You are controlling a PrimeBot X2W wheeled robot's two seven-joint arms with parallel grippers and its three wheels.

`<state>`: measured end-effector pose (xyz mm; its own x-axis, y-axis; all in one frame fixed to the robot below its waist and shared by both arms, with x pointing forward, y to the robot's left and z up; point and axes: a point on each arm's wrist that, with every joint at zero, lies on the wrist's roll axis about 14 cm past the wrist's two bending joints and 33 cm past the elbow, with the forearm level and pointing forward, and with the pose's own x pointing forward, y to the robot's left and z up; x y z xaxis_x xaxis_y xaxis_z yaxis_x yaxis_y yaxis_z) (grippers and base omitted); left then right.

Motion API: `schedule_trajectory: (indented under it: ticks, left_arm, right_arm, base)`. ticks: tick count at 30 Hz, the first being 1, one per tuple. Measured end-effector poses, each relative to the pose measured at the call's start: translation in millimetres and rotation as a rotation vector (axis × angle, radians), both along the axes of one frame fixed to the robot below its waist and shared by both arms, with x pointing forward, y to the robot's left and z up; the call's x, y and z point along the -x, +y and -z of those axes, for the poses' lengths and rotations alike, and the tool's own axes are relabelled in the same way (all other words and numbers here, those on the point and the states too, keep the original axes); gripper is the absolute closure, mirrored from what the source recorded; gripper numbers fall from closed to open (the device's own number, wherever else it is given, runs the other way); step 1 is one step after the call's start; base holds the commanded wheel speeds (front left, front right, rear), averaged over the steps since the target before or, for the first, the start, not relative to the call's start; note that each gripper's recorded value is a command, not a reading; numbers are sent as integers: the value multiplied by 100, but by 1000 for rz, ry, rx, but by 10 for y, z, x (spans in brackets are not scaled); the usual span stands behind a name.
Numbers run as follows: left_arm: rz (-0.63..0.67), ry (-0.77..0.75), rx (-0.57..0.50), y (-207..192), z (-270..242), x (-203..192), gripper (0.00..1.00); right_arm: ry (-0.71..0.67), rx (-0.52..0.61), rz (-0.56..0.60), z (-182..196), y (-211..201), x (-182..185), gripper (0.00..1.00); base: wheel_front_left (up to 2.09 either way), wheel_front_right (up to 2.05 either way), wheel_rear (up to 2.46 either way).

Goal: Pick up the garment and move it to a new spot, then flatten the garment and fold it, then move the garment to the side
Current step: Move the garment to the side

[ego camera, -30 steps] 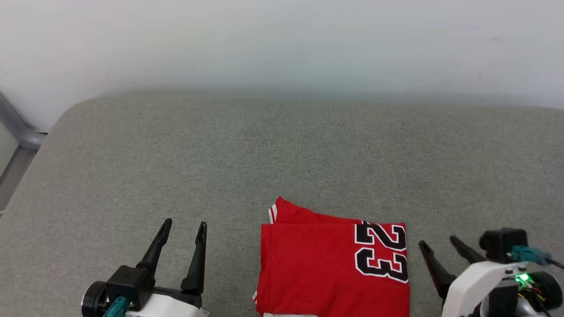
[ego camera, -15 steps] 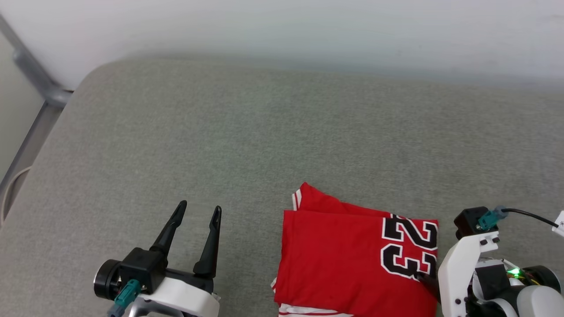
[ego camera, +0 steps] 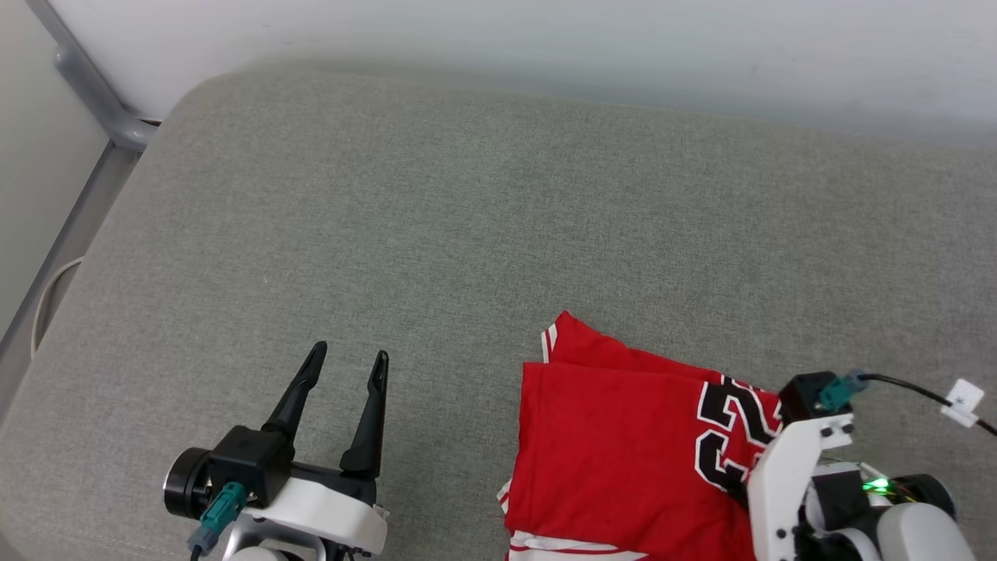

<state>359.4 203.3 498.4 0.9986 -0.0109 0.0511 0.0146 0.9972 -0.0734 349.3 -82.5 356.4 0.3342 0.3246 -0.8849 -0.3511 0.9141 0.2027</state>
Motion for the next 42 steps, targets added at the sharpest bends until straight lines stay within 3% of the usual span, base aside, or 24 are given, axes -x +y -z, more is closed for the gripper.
schedule_trajectory:
  ticks: [8, 14, 21, 25, 30, 35, 42]
  left_arm:
    - [24, -24, -1, -56, -70, -19, 0]
    - [88, -45, 6, -252, -127, -81, 0]
    - [211, -54, 23, -656, -140, -188, 0]
    - [275, -51, 31, -870, -121, -240, 0]
    - [401, -41, 43, -1274, -56, -400, 0]
    - [477, -47, 52, -1519, -26, -550, 0]
    - [568, -64, 67, -1802, 56, -852, 0]
  right_arm:
    - [-176, 54, -72, -220, -59, -181, 100]
    - [-355, 192, -156, -553, -394, -382, 100]
    - [-437, 369, -199, -834, -972, -459, 100]
    - [-442, 461, -210, -906, -1293, -475, 100]
    - [-427, 633, -195, -990, -1987, -567, 100]
    - [-394, 719, -172, -945, -2416, -614, 100]
    - [-300, 901, -70, -896, -3333, -642, 100]
  base:
    - [0, 0, 0]
    - [0, 0, 0]
    - [0, 0, 0]
    - [0, 0, 0]
    - [0, 0, 0]
    - [0, 0, 0]
    - [0, 0, 0]
